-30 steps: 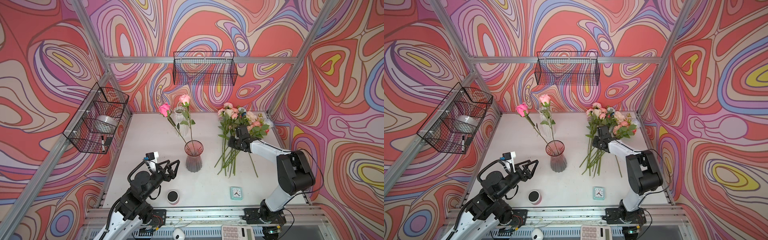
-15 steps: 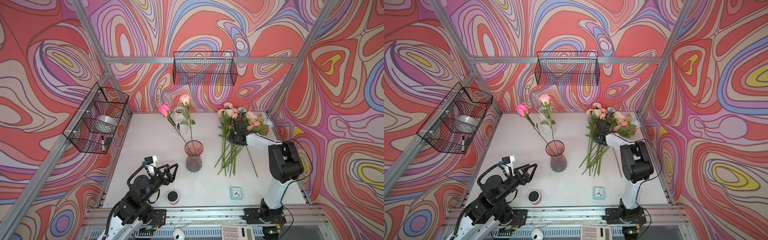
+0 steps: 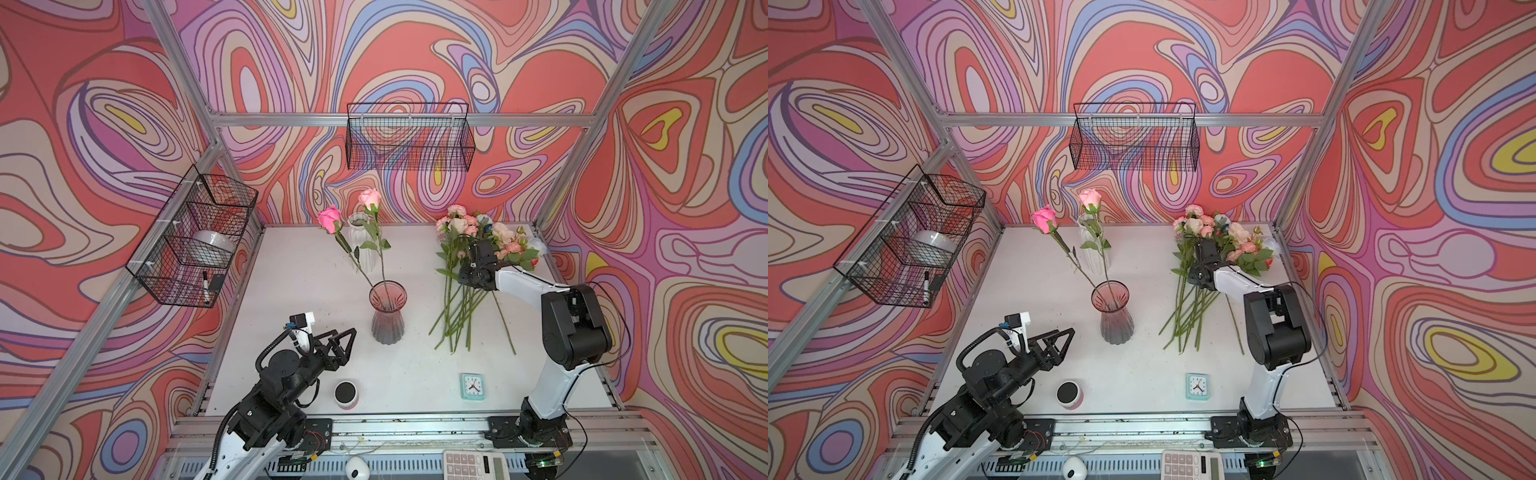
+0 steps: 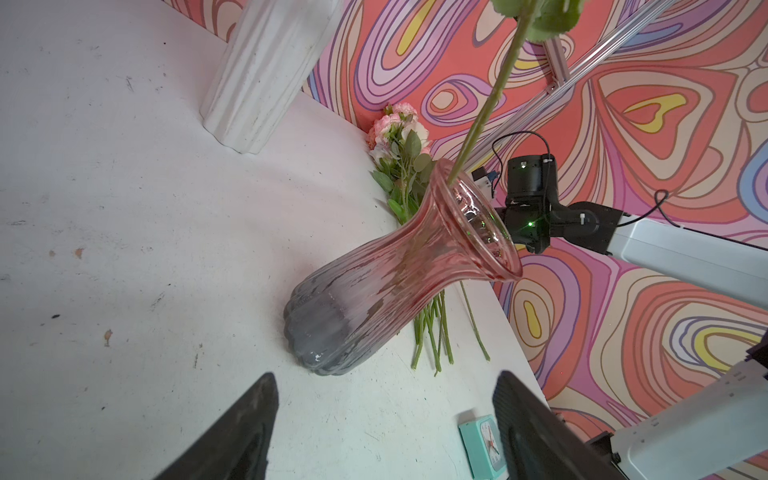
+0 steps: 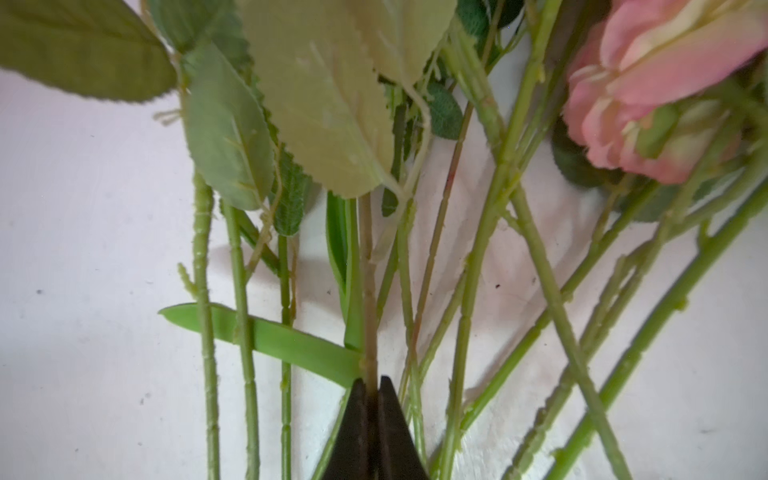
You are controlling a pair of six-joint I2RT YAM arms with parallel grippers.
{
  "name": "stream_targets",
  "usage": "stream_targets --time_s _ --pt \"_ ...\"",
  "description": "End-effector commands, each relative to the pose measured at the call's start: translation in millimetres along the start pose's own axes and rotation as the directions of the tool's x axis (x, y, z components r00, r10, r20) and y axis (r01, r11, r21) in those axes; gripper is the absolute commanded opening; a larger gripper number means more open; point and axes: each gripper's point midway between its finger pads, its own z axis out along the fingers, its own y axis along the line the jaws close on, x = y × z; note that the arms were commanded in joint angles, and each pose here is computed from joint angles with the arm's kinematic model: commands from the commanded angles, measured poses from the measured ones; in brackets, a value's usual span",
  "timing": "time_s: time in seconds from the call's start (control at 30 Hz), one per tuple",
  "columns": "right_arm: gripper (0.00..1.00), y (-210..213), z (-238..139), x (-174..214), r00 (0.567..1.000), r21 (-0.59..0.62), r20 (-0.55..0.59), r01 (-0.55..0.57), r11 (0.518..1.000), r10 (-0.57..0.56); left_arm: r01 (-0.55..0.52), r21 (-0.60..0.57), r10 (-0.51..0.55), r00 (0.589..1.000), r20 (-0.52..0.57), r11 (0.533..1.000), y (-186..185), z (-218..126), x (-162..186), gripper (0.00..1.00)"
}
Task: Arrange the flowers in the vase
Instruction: 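Open both grippers, return the right gripper to the pile while the left draws back, then grasp a third pink rose stem and lift it upright with the right gripper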
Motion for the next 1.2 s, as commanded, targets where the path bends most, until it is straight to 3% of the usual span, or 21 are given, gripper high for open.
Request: stream_targets --time_s 0.0,0.23,0.37,0.5,0.73,0.93,1.07,1.17 --pt "0.00 1 -31 -18 0.997 -0.026 0.074 -0.002 1.000 0.004 0.016 0.004 -0.016 1.000 0.010 1.000 -2 1 -3 0.83" --pt "0.00 6 -83 -29 0.986 -0.105 0.164 -0.024 0.994 0.041 0.018 0.030 -0.018 1.000 0.001 0.999 -10 2 -5 0.83" --pt "0.00 17 -132 -43 0.966 -0.209 0.254 -0.001 0.978 0.055 0.003 0.038 -0.003 1.000 0.006 0.999 -16 1 -10 0.83" --pt "0.00 47 -197 -59 0.928 -0.329 0.372 0.092 0.940 0.039 -0.019 0.044 0.018 1.000 0.016 0.999 -21 -2 -15 0.83" --pt "0.00 140 -313 -62 0.823 -0.471 0.567 0.360 0.805 -0.037 -0.047 0.035 0.046 0.999 0.027 0.998 -26 -5 -23 0.83" --pt "0.00 215 -404 -54 0.695 -0.509 0.718 0.547 0.665 -0.022 -0.038 0.043 0.037 0.999 0.033 0.998 -30 -8 -26 0.83" --pt "0.00 242 -437 -56 0.619 -0.505 0.785 0.603 0.618 0.037 -0.035 0.047 0.033 0.999 0.032 0.998 -32 -8 -27 0.83" --pt "0.00 254 -447 -61 0.566 -0.485 0.821 0.620 0.617 0.078 -0.035 0.049 0.033 0.999 0.032 0.998 -33 -8 -29 0.83"
